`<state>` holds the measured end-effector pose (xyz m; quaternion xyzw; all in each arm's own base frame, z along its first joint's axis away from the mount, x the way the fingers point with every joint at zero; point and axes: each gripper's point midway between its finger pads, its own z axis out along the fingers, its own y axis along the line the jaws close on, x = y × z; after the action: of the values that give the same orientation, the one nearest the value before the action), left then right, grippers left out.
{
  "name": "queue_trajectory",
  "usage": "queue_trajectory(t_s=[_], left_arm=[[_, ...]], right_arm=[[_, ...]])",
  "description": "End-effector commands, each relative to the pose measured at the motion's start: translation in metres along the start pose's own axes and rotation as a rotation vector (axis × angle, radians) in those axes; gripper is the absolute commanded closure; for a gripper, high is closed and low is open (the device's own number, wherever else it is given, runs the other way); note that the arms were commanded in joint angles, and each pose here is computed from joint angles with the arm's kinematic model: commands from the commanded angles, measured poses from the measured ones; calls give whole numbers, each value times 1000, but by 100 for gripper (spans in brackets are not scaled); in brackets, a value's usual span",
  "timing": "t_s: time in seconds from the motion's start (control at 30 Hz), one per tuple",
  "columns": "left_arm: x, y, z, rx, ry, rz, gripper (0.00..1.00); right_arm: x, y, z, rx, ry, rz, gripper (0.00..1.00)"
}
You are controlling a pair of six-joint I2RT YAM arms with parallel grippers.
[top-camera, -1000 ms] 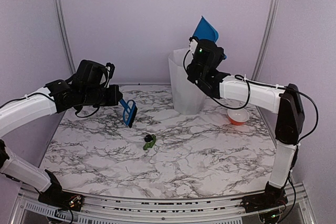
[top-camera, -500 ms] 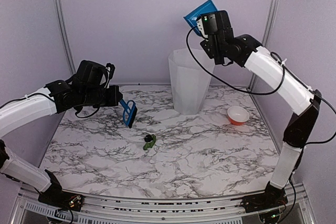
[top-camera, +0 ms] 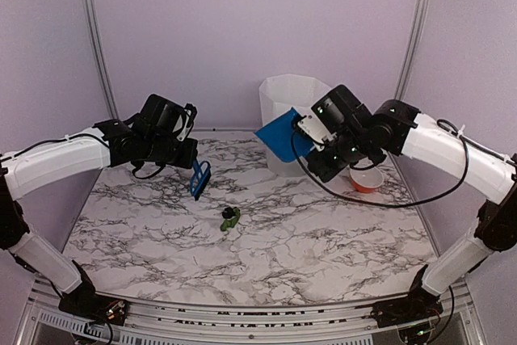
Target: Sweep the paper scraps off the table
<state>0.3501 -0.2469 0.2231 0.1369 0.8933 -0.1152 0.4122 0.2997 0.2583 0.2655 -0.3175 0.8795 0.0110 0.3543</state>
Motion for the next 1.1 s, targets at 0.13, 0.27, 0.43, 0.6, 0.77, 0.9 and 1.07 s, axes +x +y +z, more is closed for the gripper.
queue_trajectory(t_s=[0.13, 0.27, 0.43, 0.6, 0.77, 0.9, 1.07], left_arm=[[5, -5, 36, -40, 98, 157, 100], [19, -16, 46, -38, 135, 151, 100], [38, -18, 57, -50, 171, 114, 100], [49, -25, 63, -44, 181, 115, 100], [57, -31, 71, -28, 193, 113, 100], [60, -41, 76, 11, 194, 114, 100], [66, -64, 77, 90, 199, 104, 100]], right_arm=[[124, 85, 26, -293, 307, 77, 100], [158, 108, 35, -365, 392, 66, 100], [188, 135, 48, -385, 500, -19, 100], [198, 149, 58, -387, 552, -77, 100], [199, 156, 67, -395, 574, -98, 100], [195, 160, 74, -393, 578, -114, 100], [191, 164, 83, -386, 580, -129, 100]])
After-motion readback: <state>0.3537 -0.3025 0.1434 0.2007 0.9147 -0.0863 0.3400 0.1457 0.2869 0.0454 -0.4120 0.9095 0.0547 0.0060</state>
